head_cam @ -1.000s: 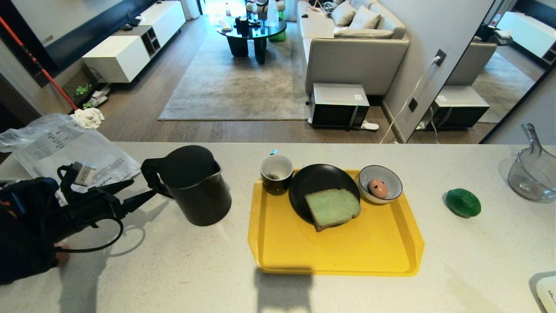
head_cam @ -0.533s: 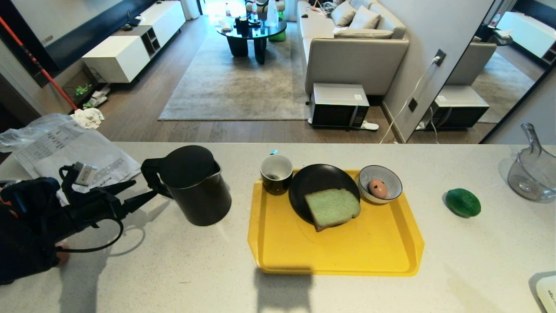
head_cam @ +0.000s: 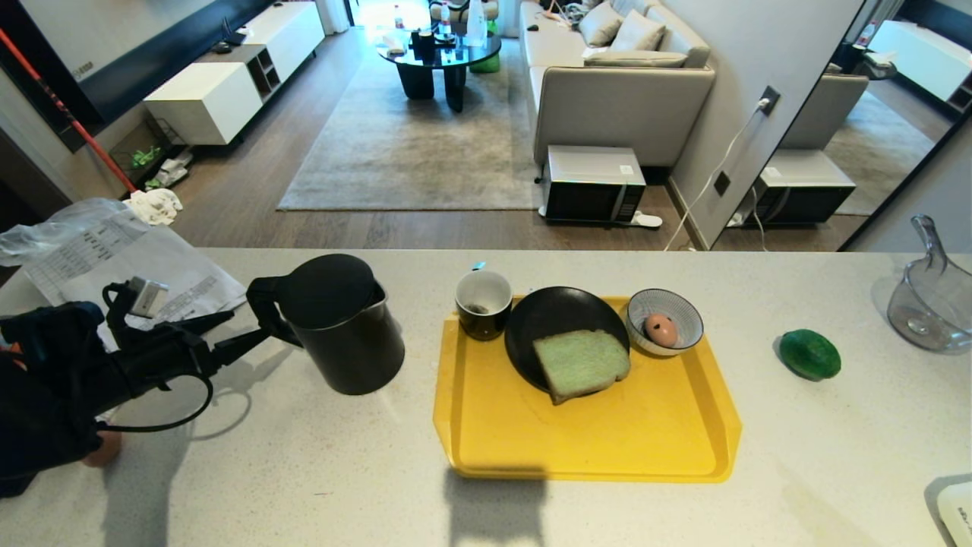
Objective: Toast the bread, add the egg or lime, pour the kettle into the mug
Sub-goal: Pick up the kettle
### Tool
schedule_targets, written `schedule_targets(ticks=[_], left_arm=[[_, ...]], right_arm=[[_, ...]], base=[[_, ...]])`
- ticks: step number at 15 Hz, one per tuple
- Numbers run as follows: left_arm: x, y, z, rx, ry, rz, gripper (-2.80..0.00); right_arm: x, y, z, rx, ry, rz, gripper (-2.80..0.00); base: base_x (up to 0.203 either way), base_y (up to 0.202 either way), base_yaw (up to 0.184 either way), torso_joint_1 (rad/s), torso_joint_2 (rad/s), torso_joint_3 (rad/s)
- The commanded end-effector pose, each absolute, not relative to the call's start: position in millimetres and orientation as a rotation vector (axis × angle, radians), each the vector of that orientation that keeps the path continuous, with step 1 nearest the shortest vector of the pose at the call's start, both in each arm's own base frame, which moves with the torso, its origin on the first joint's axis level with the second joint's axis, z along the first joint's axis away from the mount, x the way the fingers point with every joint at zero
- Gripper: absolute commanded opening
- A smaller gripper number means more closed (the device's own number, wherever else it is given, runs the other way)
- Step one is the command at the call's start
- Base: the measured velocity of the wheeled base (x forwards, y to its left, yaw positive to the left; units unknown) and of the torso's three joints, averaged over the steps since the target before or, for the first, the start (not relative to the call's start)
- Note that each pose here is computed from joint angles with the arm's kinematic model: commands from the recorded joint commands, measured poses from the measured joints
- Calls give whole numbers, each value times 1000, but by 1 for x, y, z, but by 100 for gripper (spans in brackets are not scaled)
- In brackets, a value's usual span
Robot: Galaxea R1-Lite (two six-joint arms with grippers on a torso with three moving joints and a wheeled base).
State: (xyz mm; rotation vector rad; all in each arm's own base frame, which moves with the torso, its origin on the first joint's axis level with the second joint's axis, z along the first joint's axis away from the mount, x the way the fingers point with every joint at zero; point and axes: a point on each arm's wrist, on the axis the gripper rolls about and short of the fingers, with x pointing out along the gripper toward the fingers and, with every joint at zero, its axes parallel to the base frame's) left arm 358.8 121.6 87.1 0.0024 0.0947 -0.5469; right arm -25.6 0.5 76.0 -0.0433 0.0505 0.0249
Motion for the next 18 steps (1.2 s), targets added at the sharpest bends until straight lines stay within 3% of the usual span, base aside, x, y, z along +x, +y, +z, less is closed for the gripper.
schedule_targets(ticks=[1,18], left_arm=[[371,129,82,17,80,-544,0],[409,100,88,71,63,-593,0]], right_arm=[[-26,0,76,-44,52,26,-280],[-26,0,76,-44,52,26,-280]], base=[[0,0,0,0,0,0],[0,0,0,0,0,0]])
